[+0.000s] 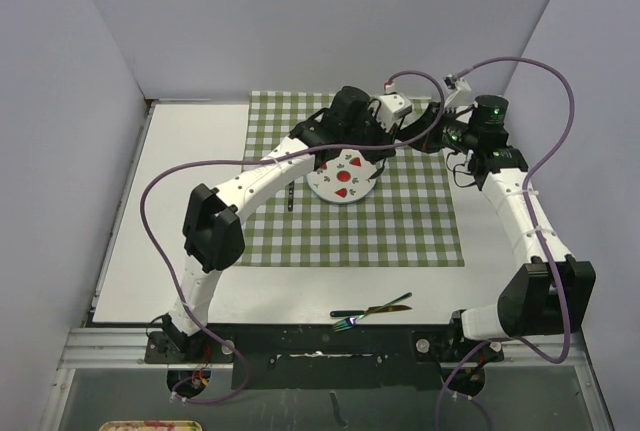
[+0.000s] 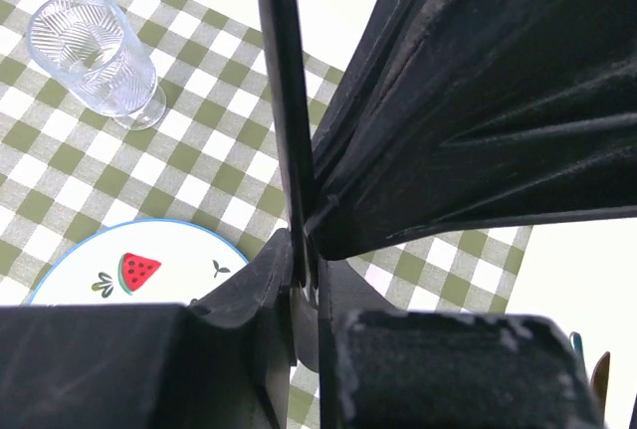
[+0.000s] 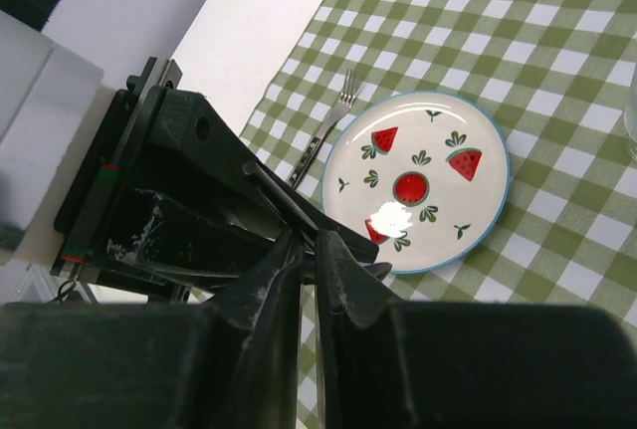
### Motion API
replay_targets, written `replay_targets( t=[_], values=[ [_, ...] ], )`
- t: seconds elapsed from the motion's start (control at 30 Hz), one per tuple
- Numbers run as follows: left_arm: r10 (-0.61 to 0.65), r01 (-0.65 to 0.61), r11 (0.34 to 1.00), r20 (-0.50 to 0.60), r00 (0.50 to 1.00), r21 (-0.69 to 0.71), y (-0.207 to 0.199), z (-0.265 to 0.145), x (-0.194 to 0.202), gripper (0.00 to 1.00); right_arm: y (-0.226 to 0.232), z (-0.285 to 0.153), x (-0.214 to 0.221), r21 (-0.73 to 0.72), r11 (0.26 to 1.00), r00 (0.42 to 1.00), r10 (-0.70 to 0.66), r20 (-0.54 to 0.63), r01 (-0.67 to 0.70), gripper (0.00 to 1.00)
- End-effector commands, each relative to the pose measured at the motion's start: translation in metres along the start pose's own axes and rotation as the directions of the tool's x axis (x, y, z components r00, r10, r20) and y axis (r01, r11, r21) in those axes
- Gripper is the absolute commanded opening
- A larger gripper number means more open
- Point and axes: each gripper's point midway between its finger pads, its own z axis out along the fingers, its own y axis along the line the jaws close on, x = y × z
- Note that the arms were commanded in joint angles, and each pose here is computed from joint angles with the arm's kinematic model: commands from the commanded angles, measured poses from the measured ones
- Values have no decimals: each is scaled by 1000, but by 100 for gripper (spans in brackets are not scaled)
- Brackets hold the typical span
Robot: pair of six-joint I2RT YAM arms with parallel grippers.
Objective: Set the dinner table for one person
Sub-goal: Place the spoon on the napkin.
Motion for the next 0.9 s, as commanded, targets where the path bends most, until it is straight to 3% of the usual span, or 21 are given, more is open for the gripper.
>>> replay_targets(
  t=[0.0,0.53,0.63,0.77,0.87],
  values=[
    [77,-80,996,74,994,40,-18,1,-27,0,19,-4,-21,-49,996,995,-66,69,70,0],
    [216,-217,976,51,975,5,-19,6,-17,0,24,-6,-19,-73,991,993,-109,39,112,0],
    [236,-236,972,46,971,-7,-16,5,-13,0,28,-8,-22,-83,987,991,-132,38,135,8],
    [265,-265,964,40,963,-10,-16,2,-8,0,35,-12,-23,-115,978,985,-173,17,174,26],
    [297,-296,955,35,954,-20,-14,-3,-3,0,38,-16,-26,-113,973,979,-202,-1,201,27]
  ],
)
